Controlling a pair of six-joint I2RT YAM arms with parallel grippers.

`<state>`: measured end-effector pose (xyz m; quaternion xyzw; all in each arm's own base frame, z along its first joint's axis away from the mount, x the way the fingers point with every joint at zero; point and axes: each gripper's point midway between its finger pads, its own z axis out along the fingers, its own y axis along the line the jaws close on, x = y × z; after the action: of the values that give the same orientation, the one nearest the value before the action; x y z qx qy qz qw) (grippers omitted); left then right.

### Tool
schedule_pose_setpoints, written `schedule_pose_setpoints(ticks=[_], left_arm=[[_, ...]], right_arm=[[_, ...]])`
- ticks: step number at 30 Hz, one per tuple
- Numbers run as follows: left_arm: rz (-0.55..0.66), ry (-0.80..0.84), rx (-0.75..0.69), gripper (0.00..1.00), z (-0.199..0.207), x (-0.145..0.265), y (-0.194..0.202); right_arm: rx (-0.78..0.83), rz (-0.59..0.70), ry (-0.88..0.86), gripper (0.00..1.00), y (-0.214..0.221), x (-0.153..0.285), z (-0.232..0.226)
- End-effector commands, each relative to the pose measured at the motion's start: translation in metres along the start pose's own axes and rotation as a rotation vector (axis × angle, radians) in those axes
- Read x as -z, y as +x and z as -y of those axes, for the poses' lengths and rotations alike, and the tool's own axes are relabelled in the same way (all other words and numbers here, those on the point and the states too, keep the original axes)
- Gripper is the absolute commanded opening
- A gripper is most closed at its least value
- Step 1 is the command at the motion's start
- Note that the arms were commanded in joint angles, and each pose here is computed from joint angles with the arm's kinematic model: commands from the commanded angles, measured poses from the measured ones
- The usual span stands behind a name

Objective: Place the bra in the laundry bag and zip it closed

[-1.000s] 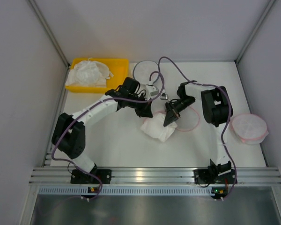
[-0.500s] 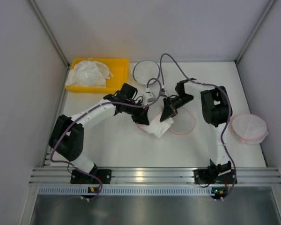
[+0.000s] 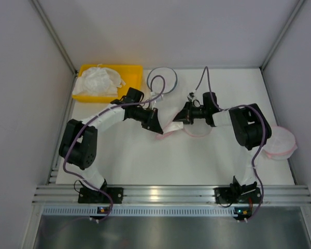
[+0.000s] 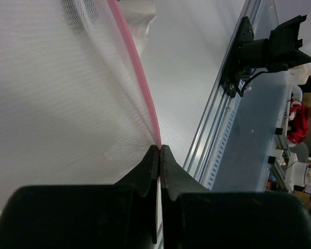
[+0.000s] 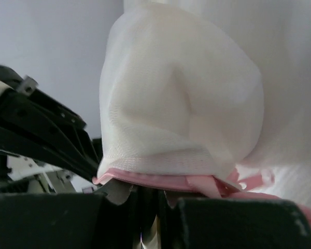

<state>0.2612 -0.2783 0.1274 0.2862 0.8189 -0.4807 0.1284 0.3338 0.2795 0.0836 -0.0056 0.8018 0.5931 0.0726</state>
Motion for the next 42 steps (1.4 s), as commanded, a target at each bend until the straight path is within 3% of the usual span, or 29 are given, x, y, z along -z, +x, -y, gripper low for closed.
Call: schedule_pose_setpoints(ticks=[1,8,15,24,28,34,37,38,39,41,42], left_arm=[[0.038,0.101,0.045,0.0,0.021,0.002,-0.018],[0.03,0.179,0.233,0.0,0.021,0.0,-0.015],[0.005,0.245,0.356,0.0,0.025,-0.003,-0.013],[0.009,0.287,0.422,0.0,0.036,0.013,-0.007],[0.045,0.281,0.439,0.0,0.033,0.026,-0.009],[0.125,0.232,0.433,0.0,0.021,0.048,-0.005],[0.118,0.214,0.469,0.0,0.013,0.045,0.011],[0.114,0.208,0.478,0.0,0.011,0.043,0.015],[0.12,0.199,0.471,0.0,0.01,0.044,0.017],[0.132,0.187,0.472,0.0,0.005,0.045,0.021],[0.141,0.185,0.481,0.0,0.002,0.048,0.021]], right_arm=[[-0.013,0.276,-0.235,0.0,-0.053,0.0,-0.077],[-0.185,0.422,-0.125,0.0,-0.056,-0.027,-0.057],[-0.139,0.469,-0.05,0.0,-0.067,-0.079,-0.048],[-0.076,0.435,0.152,0.0,-0.049,-0.124,0.014],[0.04,0.352,0.22,0.0,-0.03,-0.12,0.016],[0.367,0.203,0.259,0.0,-0.006,-0.107,-0.037],[0.424,0.141,0.262,0.17,0.002,-0.111,-0.05],[0.444,0.136,0.266,0.31,-0.002,-0.114,-0.059],[0.455,0.117,0.275,0.36,0.0,-0.115,-0.06],[0.472,0.062,0.288,0.54,0.007,-0.114,-0.062],[0.473,0.043,0.303,0.56,0.009,-0.112,-0.06]])
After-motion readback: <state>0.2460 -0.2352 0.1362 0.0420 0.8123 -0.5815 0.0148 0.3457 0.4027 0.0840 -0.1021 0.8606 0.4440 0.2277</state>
